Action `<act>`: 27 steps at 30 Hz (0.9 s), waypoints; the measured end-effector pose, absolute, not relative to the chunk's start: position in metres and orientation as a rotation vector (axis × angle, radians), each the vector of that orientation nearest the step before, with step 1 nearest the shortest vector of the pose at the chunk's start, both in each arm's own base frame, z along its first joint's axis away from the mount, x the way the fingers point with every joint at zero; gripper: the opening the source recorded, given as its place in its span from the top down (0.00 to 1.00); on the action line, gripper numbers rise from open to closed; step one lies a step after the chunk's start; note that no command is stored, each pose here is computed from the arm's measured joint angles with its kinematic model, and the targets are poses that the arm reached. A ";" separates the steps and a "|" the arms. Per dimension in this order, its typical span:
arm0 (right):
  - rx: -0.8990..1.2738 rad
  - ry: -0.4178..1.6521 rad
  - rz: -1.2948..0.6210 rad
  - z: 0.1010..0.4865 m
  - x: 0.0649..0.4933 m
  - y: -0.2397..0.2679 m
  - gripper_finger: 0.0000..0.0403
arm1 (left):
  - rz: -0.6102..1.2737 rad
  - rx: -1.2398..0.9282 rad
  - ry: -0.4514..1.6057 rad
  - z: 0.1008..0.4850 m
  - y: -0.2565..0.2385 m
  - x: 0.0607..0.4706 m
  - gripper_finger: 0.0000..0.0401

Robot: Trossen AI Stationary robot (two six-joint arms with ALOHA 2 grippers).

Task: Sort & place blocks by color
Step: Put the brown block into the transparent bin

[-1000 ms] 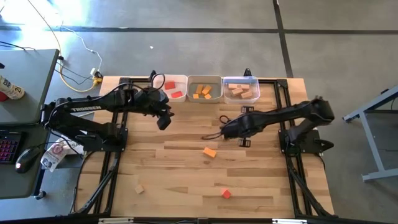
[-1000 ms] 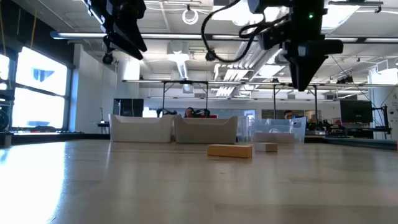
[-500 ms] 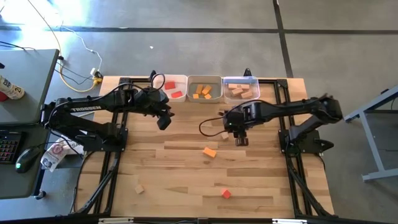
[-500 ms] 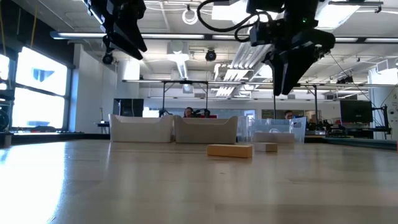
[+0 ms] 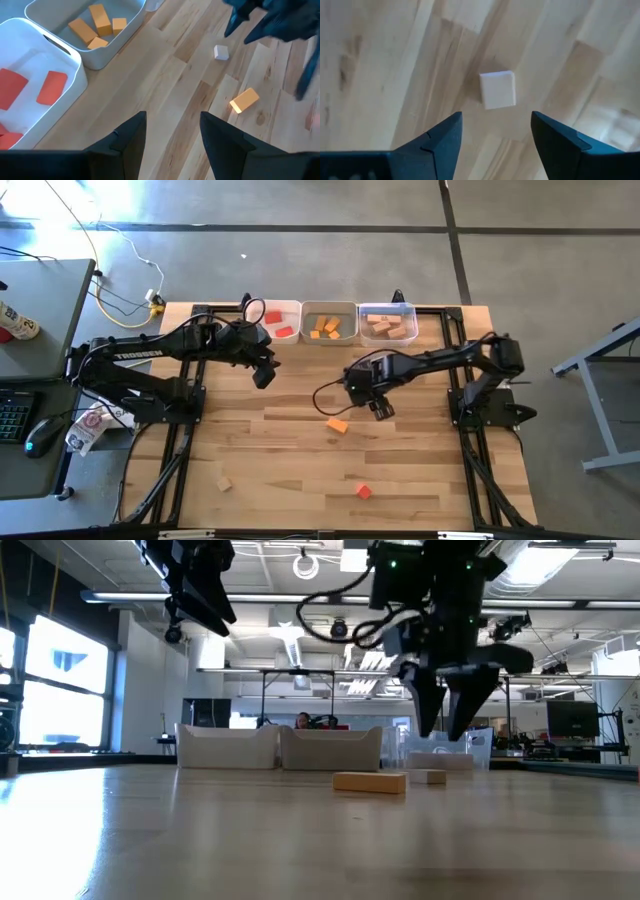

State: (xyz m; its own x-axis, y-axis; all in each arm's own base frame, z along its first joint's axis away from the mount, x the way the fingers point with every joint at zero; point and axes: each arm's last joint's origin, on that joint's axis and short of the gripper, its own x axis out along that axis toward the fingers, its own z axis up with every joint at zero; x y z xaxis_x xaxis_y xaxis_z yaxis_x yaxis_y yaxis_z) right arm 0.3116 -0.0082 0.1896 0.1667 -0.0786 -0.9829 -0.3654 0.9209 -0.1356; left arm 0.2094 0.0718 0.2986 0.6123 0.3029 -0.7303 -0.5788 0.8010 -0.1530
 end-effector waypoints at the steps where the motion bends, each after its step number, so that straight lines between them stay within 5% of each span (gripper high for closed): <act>1: -0.392 1.409 0.220 0.186 0.313 -0.008 0.45 | 0.524 -0.398 0.754 0.299 0.072 0.209 0.57; 22: -0.367 1.445 0.259 0.140 0.334 -0.015 0.45 | 0.524 -0.398 0.755 0.299 0.072 0.209 0.57; 27: -0.341 1.455 0.252 0.138 0.334 -0.014 0.58 | 0.525 -0.399 0.769 0.298 0.072 0.208 0.57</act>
